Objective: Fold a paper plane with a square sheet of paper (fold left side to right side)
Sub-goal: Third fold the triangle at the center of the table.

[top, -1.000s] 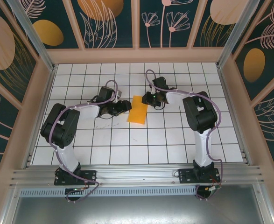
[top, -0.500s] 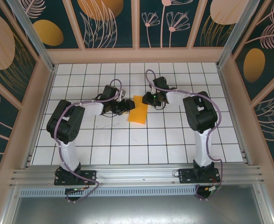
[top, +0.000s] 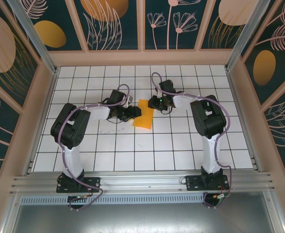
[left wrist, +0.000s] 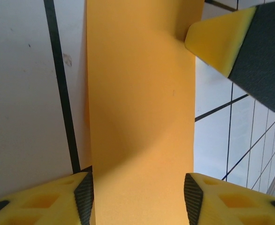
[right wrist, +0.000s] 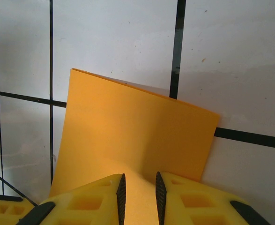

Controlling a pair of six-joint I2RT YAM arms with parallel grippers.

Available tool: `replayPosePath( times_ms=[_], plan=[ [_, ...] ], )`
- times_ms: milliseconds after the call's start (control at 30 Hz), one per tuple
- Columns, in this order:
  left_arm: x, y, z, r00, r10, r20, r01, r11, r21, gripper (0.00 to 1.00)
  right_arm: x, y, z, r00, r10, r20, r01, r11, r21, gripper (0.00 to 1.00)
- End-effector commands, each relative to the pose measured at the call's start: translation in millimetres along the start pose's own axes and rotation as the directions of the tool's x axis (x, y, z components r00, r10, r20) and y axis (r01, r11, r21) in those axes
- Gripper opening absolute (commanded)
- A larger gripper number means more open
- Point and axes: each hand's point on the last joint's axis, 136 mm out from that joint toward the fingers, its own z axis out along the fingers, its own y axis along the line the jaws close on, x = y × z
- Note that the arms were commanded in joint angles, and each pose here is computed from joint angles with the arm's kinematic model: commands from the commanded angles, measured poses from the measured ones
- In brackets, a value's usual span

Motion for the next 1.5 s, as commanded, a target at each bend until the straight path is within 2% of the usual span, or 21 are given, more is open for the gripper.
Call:
replayPosePath(
  times_ms=[0,200,333,367,567,733,900,1000,1133,1200,1300,1467],
  plan=[
    [3,-3,4,1.0,0.013,-0.028,-0.013,1.0,0.007,0.52,4,-4,4,1.0,-0.005,-0.021,0.005,1.0,-0.006,0.26],
    [-1,-8,-2,1.0,0.01,-0.002,-0.01,1.0,0.009,0.34,1,-2,3,1.0,-0.022,-0.006,0.022,1.0,-0.019,0.27],
    [2,-9,-4,1.0,-0.01,0.012,0.01,1.0,0.024,0.17,-5,5,-4,0.997,-0.074,0.031,0.075,0.997,-0.034,0.32],
    [3,-10,-5,1.0,-0.017,0.015,0.016,0.999,0.035,0.14,-9,7,-8,0.994,-0.093,0.05,0.095,0.995,-0.034,0.35],
    [10,-16,-10,0.994,-0.097,0.043,0.093,0.991,0.092,0.0,-24,20,-54,0.949,-0.236,0.21,0.235,0.971,0.03,0.63],
    [14,-22,-13,0.985,-0.162,0.052,0.155,0.98,0.124,0.0,3,32,-100,0.871,-0.378,0.314,0.368,0.925,0.093,0.76],
    [23,-26,-11,0.977,-0.21,0.026,0.203,0.965,0.165,0.0,69,54,-118,0.75,-0.57,0.335,0.544,0.82,0.176,0.85],
    [27,-27,-9,0.975,-0.221,0.013,0.216,0.961,0.173,0.0,110,65,-112,0.691,-0.649,0.317,0.626,0.757,0.185,0.88],
    [28,-26,-9,0.975,-0.223,0.007,0.218,0.961,0.171,0.0,140,71,-94,0.644,-0.723,0.25,0.696,0.689,0.2,0.88],
    [28,-28,-9,0.975,-0.221,0.004,0.217,0.961,0.173,0.0,151,74,-82,0.598,-0.774,0.206,0.744,0.632,0.217,0.88],
    [29,-28,-9,0.976,-0.218,0.004,0.215,0.962,0.168,0.0,157,73,-65,0.538,-0.83,0.146,0.787,0.557,0.265,0.88],
    [30,-28,-10,0.976,-0.217,0.0,0.214,0.963,0.163,0.0,146,79,-50,0.491,-0.862,0.128,0.807,0.505,0.307,0.87]
  ],
)
